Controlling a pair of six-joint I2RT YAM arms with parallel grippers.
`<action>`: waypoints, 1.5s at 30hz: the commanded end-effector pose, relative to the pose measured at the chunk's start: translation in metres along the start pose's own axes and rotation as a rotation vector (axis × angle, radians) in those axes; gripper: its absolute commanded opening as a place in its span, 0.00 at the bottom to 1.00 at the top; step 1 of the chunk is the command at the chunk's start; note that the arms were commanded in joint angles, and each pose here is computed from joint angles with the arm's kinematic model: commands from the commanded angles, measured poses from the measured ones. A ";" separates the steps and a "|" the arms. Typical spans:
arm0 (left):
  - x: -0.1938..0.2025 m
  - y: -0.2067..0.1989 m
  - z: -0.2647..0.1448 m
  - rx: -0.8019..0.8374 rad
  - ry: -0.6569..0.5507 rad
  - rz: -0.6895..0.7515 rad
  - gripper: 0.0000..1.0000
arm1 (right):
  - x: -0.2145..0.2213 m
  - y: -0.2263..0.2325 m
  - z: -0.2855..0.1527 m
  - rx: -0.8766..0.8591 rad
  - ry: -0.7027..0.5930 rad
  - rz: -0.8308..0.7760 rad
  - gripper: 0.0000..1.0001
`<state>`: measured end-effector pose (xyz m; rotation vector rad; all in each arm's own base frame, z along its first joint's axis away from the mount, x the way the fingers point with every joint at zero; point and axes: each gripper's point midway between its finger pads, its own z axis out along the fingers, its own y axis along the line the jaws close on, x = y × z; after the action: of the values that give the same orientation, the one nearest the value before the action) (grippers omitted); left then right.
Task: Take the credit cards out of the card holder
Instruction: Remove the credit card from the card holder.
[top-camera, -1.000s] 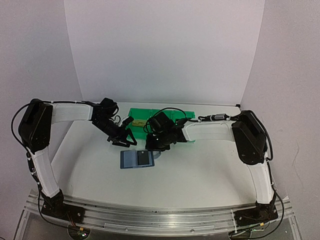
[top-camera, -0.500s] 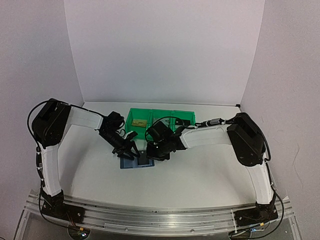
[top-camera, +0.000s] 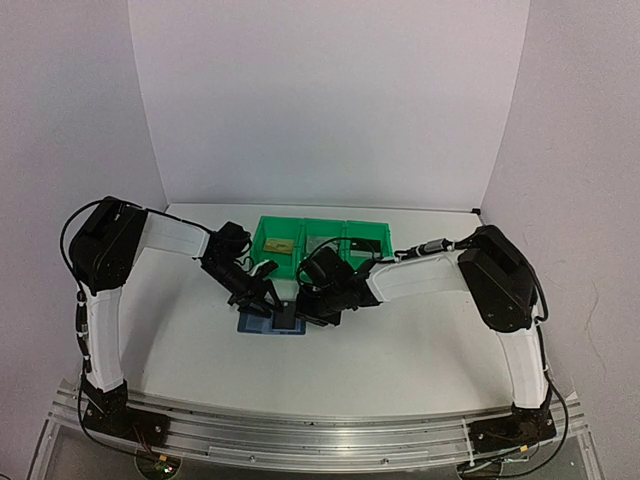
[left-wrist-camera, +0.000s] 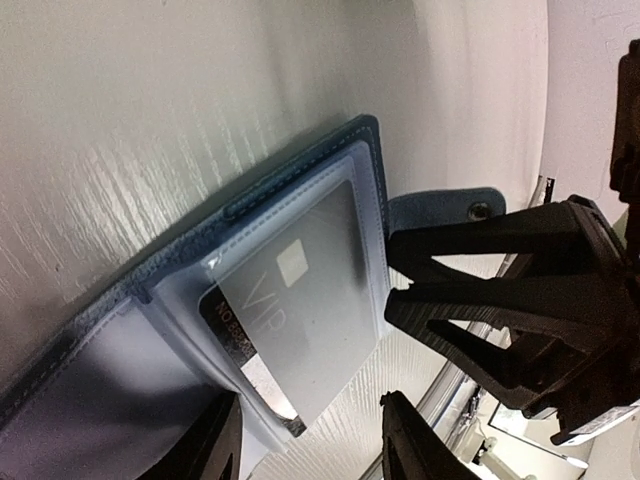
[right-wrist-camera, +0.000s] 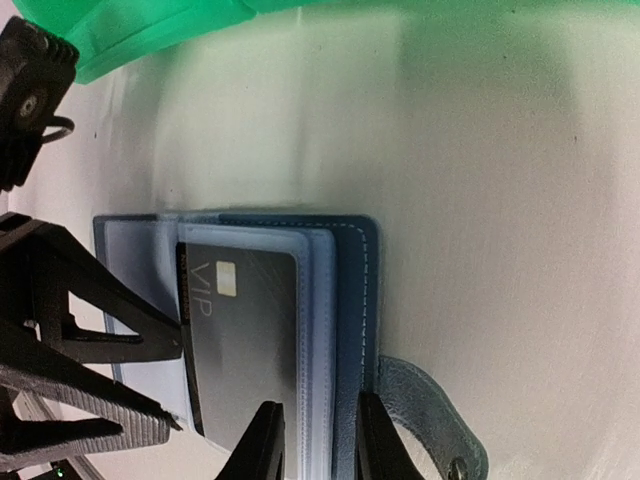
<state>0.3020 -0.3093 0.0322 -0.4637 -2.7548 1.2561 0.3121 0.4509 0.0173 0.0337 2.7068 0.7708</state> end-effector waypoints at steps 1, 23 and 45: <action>-0.025 -0.011 -0.009 -0.020 -0.053 0.102 0.47 | 0.055 -0.015 0.000 0.031 0.182 0.036 0.21; -0.002 0.003 -0.002 -0.036 0.003 0.121 0.48 | 0.044 -0.030 0.006 0.070 0.147 0.016 0.22; 0.008 -0.014 0.015 0.203 0.040 0.074 0.25 | 0.046 -0.029 0.023 0.056 0.175 0.012 0.21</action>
<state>0.3056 -0.3095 0.0287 -0.5376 -2.6972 1.3864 0.2925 0.4541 0.0136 0.0109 2.7812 0.8357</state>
